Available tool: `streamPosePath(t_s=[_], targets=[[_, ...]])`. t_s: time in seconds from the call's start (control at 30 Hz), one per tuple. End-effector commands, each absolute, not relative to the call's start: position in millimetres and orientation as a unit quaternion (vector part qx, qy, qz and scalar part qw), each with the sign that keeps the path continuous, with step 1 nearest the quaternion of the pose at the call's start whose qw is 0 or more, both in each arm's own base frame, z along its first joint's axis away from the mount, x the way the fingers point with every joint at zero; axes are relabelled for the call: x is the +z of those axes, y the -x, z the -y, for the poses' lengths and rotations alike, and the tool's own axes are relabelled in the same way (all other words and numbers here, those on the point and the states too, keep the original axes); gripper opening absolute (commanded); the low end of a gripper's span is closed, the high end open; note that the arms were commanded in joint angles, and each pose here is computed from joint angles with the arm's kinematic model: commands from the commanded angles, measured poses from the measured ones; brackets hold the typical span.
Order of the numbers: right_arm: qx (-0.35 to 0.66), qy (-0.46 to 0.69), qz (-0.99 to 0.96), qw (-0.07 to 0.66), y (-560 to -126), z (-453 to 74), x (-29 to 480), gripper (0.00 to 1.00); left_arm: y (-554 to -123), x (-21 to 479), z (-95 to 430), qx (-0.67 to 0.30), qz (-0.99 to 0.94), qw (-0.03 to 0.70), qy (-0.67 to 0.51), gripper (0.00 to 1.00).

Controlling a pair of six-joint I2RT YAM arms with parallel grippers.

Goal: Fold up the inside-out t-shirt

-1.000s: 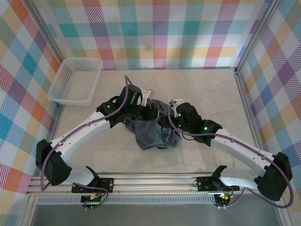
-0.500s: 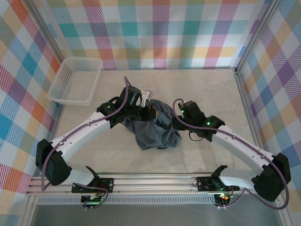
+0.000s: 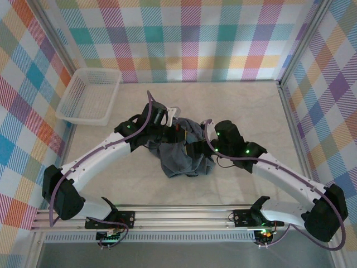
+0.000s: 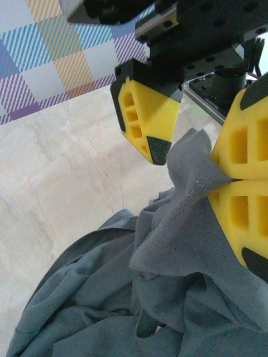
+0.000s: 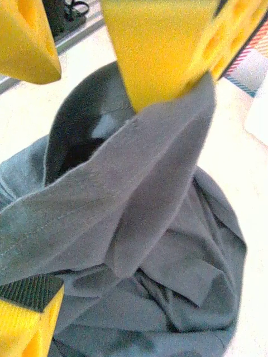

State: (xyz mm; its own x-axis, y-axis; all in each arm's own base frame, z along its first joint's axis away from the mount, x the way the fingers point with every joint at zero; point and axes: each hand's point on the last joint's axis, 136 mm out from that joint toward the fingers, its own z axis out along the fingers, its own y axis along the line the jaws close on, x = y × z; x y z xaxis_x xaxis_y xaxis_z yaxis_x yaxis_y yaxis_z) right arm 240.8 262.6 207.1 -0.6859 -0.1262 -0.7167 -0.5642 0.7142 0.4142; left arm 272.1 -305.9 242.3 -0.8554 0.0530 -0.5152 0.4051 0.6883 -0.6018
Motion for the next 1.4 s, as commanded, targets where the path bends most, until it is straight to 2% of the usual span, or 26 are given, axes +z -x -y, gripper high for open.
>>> streamPosePath(t_s=[0.0,0.07,0.17,0.27,0.33,0.47,0.5,0.57,0.67,0.77,0.87,0.93,1.03,1.1,1.13,1.17,1.2,1.23,1.27,1.37], targets=[[0.270,0.186,-0.864,0.383,-259,-251,214,0.81,-278,247,306,-0.378,-0.885,0.241,-0.123,0.00],[0.241,0.183,-0.875,0.378,-265,-246,205,0.75,-278,250,306,-0.380,-0.884,0.243,-0.122,0.00],[0.201,0.176,-0.896,0.355,-271,-241,185,0.73,-277,255,306,-0.383,-0.882,0.246,-0.122,0.00],[0.150,0.119,-0.923,0.332,-278,-221,170,0.71,-278,262,298,-0.373,-0.885,0.253,-0.121,0.00],[0.153,0.080,-0.936,0.306,-274,-206,163,0.68,-281,268,282,-0.347,-0.892,0.264,-0.120,0.00],[0.206,0.048,-0.956,0.202,-256,-194,138,0.60,-281,281,255,-0.326,-0.897,0.273,-0.123,0.00],[0.204,0.051,-0.960,0.182,-251,-192,133,0.55,-279,285,250,-0.323,-0.896,0.276,-0.125,0.00],[0.232,0.069,-0.957,0.158,-240,-201,138,0.39,-277,290,241,-0.311,-0.899,0.281,-0.126,0.00],[0.379,0.113,-0.907,0.145,-219,-244,176,0.23,-275,290,222,-0.274,-0.910,0.288,-0.118,0.00],[0.467,0.173,-0.860,0.112,-190,-279,203,0.18,-275,282,193,-0.208,-0.927,0.299,-0.093,0.00],[0.493,0.255,-0.829,0.062,-150,-309,210,0.13,-273,272,160,-0.141,-0.937,0.314,-0.059,0.00],[0.495,0.316,-0.809,0.039,-124,-335,212,0.14,-268,265,138,-0.104,-0.939,0.326,-0.027,0.00],[0.525,0.356,-0.773,0.029,-111,-366,229,0.26,-253,253,76,-0.003,-0.928,0.365,0.072,0.00],[0.522,0.341,-0.777,0.086,-129,-367,240,0.50,-234,251,25,0.075,-0.899,0.401,0.156,0.00],[0.503,0.318,-0.794,0.127,-146,-360,242,0.60,-223,252,6,0.097,-0.882,0.419,0.190,0.07],[0.475,0.280,-0.817,0.170,-168,-347,241,0.67,-215,253,-6,0.103,-0.867,0.437,0.215,0.19],[0.441,0.237,-0.841,0.204,-190,-330,236,0.71,-211,255,-11,0.097,-0.859,0.450,0.225,0.29],[0.406,0.186,-0.864,0.233,-214,-308,229,0.72,-210,258,-10,0.081,-0.853,0.463,0.226,0.47],[0.369,0.131,-0.886,0.249,-234,-284,218,0.72,-214,262,-4,0.059,-0.851,0.474,0.218,0.59],[0.267,0.025,-0.926,0.266,-278,-227,185,0.72,-233,276,33,-0.021,-0.858,0.482,0.176,0.67]])
